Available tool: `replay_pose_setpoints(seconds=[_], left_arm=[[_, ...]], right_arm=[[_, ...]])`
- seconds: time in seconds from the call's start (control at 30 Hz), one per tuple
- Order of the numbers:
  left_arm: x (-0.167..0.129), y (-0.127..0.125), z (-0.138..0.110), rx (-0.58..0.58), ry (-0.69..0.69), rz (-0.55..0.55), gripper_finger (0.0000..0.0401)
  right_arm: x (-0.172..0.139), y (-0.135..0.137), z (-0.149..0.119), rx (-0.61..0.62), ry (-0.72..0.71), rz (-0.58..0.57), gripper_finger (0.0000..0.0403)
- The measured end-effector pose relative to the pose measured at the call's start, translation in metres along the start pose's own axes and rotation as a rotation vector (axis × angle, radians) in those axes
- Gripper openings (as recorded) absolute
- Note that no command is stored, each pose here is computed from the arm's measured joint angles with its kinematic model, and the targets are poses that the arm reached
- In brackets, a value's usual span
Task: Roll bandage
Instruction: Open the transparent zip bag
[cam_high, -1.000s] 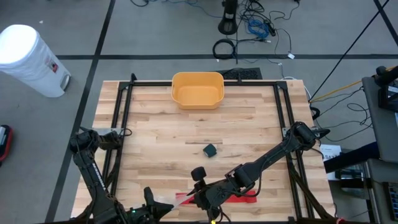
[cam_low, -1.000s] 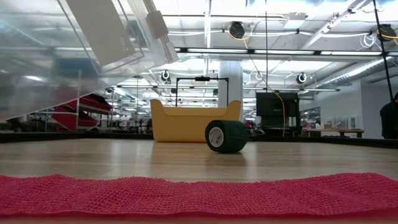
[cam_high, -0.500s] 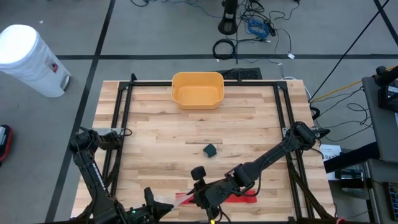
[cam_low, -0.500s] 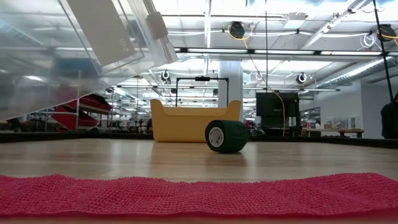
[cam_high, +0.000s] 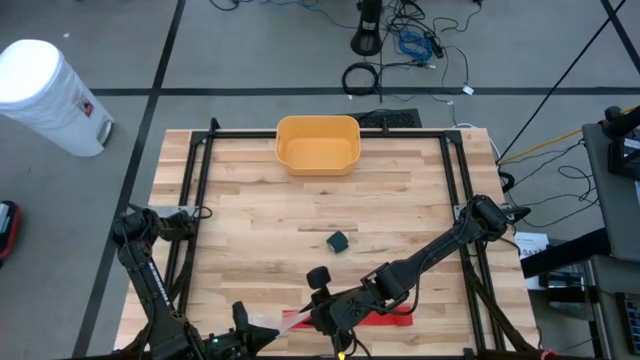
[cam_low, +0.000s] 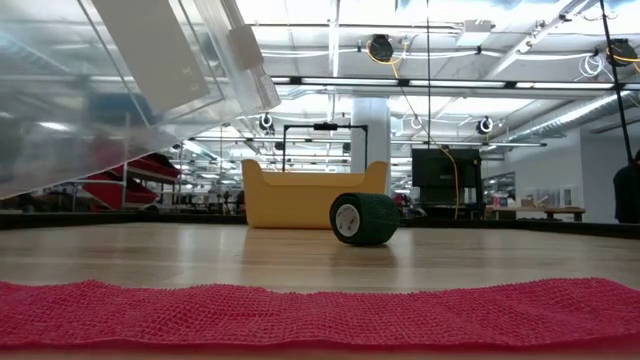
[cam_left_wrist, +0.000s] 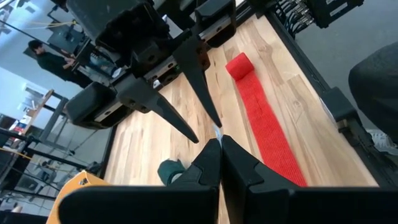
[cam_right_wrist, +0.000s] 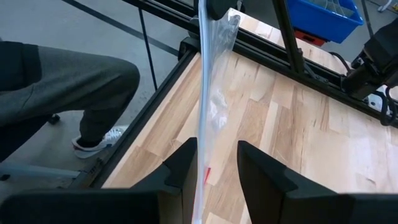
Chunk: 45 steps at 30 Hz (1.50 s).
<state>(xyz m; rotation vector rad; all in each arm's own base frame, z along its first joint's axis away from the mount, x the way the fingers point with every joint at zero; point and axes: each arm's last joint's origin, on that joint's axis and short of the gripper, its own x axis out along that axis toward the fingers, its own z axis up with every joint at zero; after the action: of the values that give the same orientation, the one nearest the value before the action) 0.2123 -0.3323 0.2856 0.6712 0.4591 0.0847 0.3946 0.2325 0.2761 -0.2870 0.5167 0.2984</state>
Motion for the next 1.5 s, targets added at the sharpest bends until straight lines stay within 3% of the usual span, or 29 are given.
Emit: replay_pose_setpoints(seconds=[0.3,0.63,0.87,1.03,1.27,1.5], left_arm=[[0.001,0.000,0.000,-0.006,0.001,0.001,0.0006],[0.008,0.004,0.000,-0.111,0.015,0.007,0.0006],[0.007,0.002,-0.001,0.040,0.027,-0.043,0.0006],[0.006,0.001,-0.003,0.165,0.045,-0.094,0.0006],[0.007,0.001,-0.003,0.208,0.041,-0.091,0.0006],[0.006,0.001,-0.002,0.224,0.036,-0.085,0.0006]], right_arm=[[0.000,0.000,0.000,0.000,0.000,0.000,0.0098],[0.001,-0.004,-0.002,0.036,0.017,-0.036,0.0098],[0.001,-0.004,0.001,0.055,-0.010,-0.008,0.0102],[0.001,-0.003,0.002,0.081,-0.023,0.020,0.0137],[0.006,-0.001,0.004,0.083,-0.070,0.015,0.0186],[0.033,0.003,-0.015,0.047,-0.020,0.011,0.0189]])
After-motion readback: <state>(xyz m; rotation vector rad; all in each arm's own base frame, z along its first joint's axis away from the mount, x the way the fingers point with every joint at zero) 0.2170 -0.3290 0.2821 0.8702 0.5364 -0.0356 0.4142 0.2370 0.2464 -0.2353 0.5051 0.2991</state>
